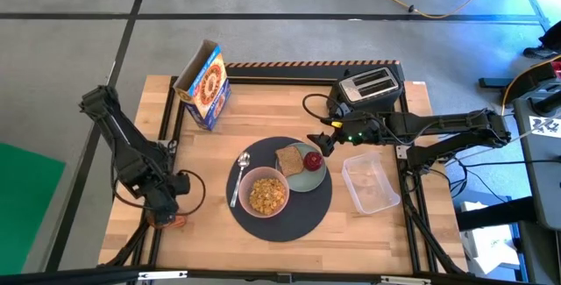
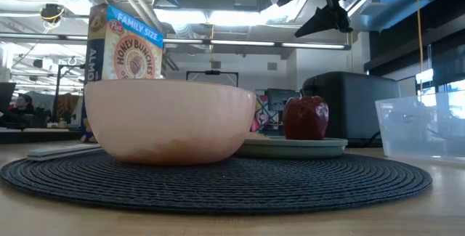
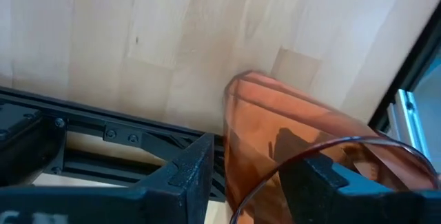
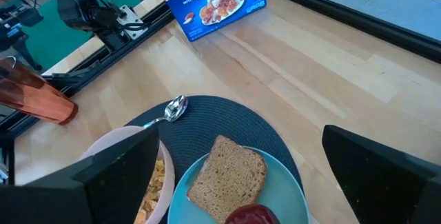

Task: Arrange a breakfast setting
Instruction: Put the brown cup at the top of the pink bowl on the blue table mat

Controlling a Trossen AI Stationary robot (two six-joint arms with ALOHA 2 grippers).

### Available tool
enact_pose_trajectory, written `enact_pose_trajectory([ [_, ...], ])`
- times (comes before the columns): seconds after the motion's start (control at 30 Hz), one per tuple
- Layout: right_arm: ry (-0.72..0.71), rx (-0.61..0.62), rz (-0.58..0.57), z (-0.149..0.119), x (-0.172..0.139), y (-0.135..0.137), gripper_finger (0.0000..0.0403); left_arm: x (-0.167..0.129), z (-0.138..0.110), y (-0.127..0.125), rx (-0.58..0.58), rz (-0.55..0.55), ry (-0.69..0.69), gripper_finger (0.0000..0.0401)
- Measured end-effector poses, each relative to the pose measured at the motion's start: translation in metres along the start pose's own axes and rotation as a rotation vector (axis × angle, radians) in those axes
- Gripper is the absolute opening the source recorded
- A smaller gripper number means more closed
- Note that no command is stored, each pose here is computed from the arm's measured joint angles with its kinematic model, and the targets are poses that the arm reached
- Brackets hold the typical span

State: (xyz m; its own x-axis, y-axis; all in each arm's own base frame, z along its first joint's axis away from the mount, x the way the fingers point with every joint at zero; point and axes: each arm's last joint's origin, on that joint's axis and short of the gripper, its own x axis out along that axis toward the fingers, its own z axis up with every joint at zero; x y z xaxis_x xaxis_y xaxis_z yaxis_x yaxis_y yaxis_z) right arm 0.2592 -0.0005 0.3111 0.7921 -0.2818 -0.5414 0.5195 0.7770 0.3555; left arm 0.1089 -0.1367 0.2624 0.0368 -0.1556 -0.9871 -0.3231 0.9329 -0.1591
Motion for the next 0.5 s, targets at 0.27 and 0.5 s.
enact_pose_trajectory([
  [0.27, -0.018, 0.003, -0.008, 0.001, 0.000, 0.000, 0.0397, 0.010, 0.003, -0.007, -0.003, 0.053, 0.017, 0.0086],
  [0.5, -0.128, 0.038, -0.028, 0.010, 0.000, 0.001, 0.0397, 0.014, 0.010, -0.008, -0.049, 0.092, -0.034, 0.0017],
])
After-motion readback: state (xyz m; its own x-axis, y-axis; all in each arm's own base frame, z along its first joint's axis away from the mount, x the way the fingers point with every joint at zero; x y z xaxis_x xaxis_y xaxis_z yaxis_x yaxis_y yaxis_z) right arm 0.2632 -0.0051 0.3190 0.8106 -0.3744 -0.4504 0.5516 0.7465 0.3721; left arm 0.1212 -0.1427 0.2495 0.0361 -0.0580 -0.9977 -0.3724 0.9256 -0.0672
